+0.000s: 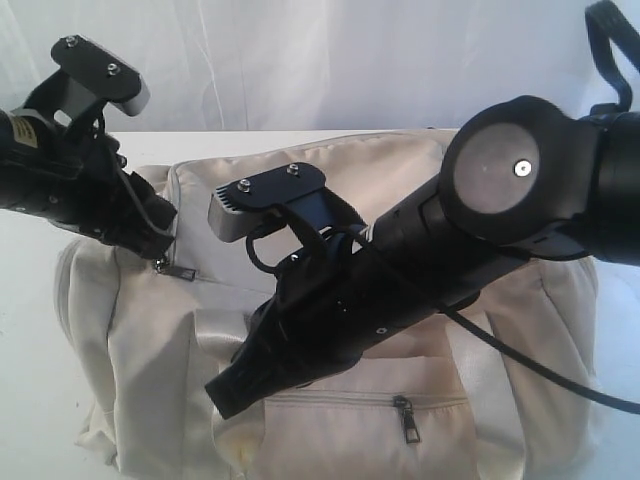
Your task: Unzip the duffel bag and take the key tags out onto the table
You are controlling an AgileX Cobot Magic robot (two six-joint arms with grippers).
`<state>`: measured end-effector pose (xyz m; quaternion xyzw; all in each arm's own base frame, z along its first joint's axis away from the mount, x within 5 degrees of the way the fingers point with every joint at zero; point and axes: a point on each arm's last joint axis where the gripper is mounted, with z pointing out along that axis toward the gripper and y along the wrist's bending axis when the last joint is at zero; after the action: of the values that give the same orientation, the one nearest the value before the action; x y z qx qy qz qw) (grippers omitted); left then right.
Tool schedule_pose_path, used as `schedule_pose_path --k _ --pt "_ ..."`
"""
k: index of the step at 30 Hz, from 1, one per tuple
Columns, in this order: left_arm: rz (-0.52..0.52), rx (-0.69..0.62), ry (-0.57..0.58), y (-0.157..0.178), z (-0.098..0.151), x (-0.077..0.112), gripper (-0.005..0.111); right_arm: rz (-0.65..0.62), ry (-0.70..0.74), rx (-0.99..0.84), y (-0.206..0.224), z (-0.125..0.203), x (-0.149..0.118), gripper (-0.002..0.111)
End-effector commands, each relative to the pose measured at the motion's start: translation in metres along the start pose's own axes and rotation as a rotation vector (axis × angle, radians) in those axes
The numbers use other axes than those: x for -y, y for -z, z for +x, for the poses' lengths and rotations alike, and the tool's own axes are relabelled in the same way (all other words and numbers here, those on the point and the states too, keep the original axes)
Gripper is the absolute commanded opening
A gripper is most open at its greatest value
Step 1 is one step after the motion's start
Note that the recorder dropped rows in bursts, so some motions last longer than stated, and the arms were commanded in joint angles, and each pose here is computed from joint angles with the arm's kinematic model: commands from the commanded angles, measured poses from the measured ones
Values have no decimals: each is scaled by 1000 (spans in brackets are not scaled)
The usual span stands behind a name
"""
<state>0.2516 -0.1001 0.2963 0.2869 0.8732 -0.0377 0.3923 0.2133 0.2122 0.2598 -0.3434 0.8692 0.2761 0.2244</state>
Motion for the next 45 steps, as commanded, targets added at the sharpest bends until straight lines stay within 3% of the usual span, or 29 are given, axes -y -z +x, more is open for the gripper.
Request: schedule_pose_path --k 1,7,23,31,40,43,45 --pt "-48 66 24 5 -10 -12 0 -8 11 -2 1 -1 -1 0" --pt "-77 103 36 6 -18 -21 0 -8 11 -2 1 -1 -1 0" --pt "-88 91 41 -38 -39 -36 0 -19 11 -22 1 1 -2 0" --pt "-142 91 84 -34 -41 -60 0 -25 15 -31 1 2 -2 0" --pt "-131 44 92 -33 -38 -62 0 -20 49 -21 1 1 -2 0" --pt "-110 -11 95 -32 -33 -60 0 4 58 19 4 -3 -1 9" --pt "-98 -31 104 -31 -31 -58 0 23 78 63 9 -11 -1 23"
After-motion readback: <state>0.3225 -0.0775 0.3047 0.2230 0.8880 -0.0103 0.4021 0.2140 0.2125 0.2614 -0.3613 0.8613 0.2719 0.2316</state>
